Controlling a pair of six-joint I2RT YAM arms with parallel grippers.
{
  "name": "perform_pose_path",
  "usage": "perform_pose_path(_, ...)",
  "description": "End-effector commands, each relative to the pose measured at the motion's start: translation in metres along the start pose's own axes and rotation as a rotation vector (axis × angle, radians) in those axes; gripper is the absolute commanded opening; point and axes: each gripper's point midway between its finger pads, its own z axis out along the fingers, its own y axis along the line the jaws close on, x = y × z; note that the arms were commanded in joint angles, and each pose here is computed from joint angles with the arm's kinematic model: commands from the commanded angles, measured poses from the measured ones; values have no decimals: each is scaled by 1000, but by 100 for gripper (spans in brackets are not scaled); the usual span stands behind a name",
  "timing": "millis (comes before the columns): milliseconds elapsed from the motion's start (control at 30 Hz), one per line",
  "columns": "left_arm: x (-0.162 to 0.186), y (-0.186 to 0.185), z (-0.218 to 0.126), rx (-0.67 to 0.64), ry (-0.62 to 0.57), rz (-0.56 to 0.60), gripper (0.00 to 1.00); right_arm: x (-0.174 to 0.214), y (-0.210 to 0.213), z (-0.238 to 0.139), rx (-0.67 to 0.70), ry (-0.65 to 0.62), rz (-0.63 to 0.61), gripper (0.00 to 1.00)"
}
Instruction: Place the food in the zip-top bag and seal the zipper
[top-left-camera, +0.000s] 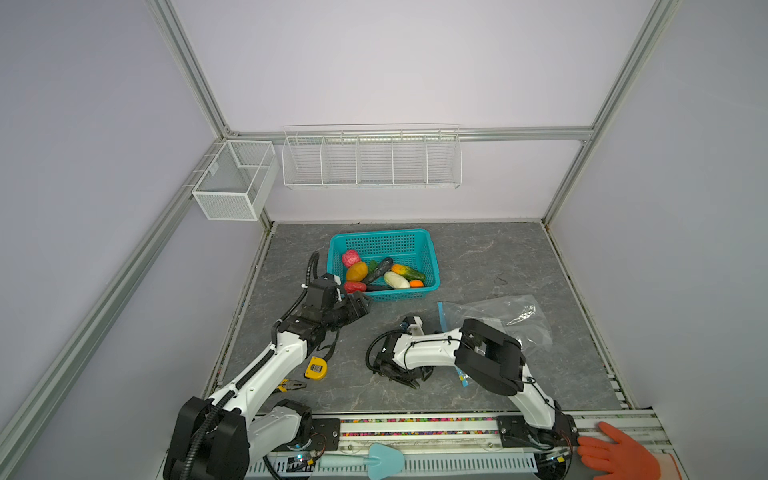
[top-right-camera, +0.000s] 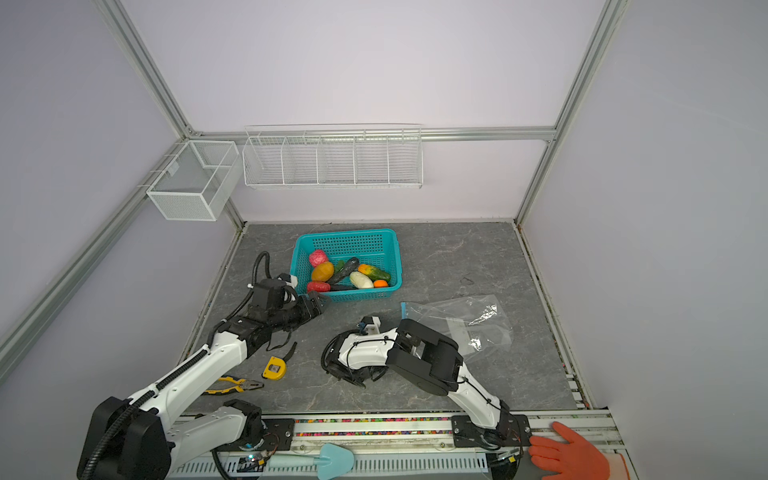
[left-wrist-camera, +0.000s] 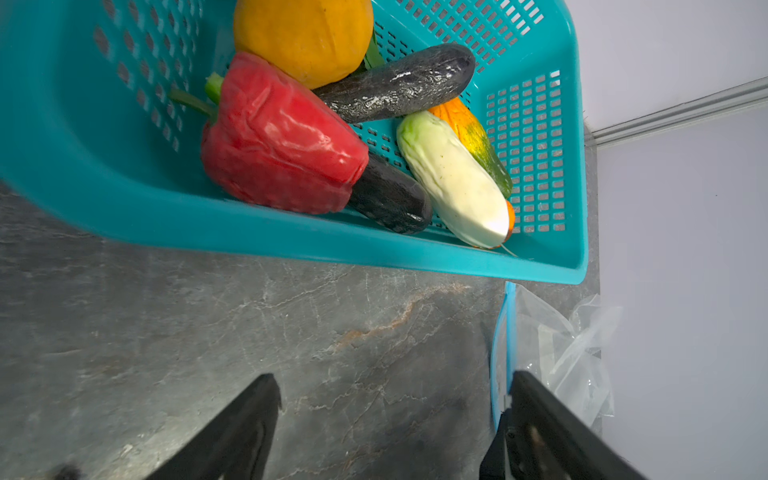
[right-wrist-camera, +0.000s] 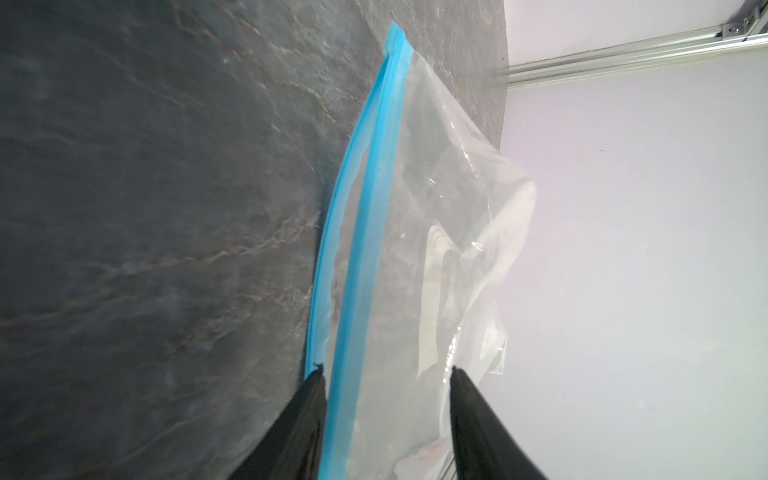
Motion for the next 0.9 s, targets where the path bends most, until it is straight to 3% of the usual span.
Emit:
perform_pose_path(0,-1,0,-2,7,-13,-11,87,1,-12,2,4,-4,53,46)
perform_pose_path(167,-1,1,-2,6,-16,-8,87,4,-16,8,41,7,41,50)
perform_pose_path(233,0,1,-2,5,-12,-9,87,6,-18,8,56,12,42,60)
perform_pose_path(333,0,1,-1,6,-12,-9,87,8,-18,7,45,19,61,85)
perform_pose_path(433,0,1,-1,3,-9,-5,87,8,-18,2,3,13,98,96)
perform_pose_path(633,-2,0,0,5,-11,-6,87,24,-13,20,-13,65,118,99)
perform_pose_path(867,-2,0,1,7,-8,-9,87,25,-8,28,-14,81,134,92)
